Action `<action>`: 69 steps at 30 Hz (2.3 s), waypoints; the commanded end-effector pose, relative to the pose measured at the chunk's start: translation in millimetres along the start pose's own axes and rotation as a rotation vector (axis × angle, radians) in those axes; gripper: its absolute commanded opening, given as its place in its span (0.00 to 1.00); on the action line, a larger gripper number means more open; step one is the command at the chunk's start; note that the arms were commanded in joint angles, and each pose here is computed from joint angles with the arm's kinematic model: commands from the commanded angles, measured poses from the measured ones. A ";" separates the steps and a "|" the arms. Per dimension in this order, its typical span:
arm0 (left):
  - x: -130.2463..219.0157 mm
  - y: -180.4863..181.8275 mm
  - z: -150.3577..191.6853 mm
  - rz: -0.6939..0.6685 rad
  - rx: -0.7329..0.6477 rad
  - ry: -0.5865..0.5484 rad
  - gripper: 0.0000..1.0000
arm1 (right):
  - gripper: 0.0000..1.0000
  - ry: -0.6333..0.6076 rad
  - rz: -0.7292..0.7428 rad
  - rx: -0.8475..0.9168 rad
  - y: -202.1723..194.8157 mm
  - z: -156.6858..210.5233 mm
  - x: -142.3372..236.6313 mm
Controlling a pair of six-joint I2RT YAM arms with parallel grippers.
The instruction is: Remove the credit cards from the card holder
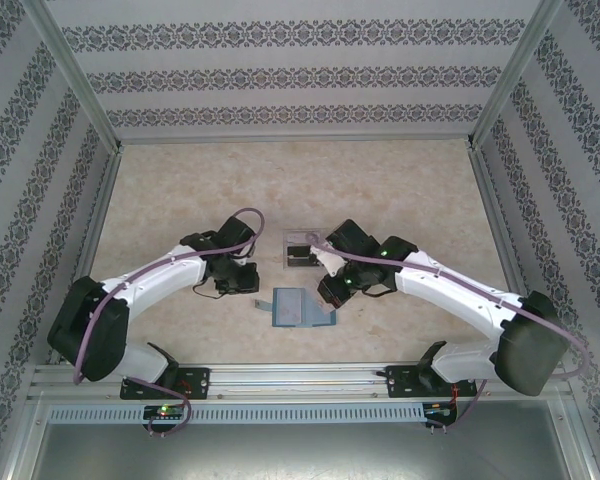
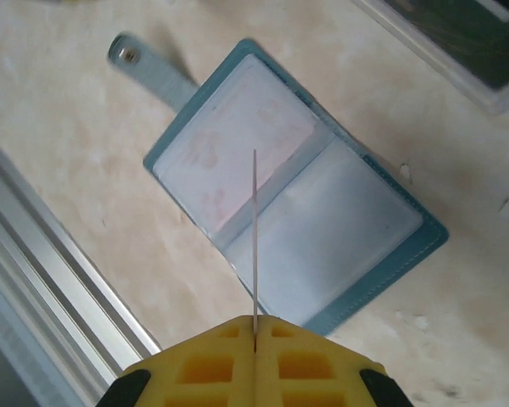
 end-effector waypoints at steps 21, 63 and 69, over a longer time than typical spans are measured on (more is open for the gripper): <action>56.2 37.2 -6.4 -0.037 -0.036 -0.038 0.26 | 0.00 0.120 0.175 0.836 -27.8 -62.3 42.1; 63.7 52.0 -12.8 -0.058 -0.044 -0.066 0.27 | 0.08 0.435 0.040 0.735 -85.5 -160.3 -54.9; 62.2 51.4 -11.6 -0.050 -0.038 -0.058 0.28 | 0.15 0.428 0.092 0.727 -90.2 -166.4 -47.1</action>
Point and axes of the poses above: each hand's point on the last joint's axis, 136 mm out from that joint toward the fingers, its own x axis back along the fingers, its own y axis along the line the jaws close on, z = x × y, the point moved 5 cm from there along x, back along the fingers, and after that the axes turned 6 degrees about -x, right-handed, at the moved point
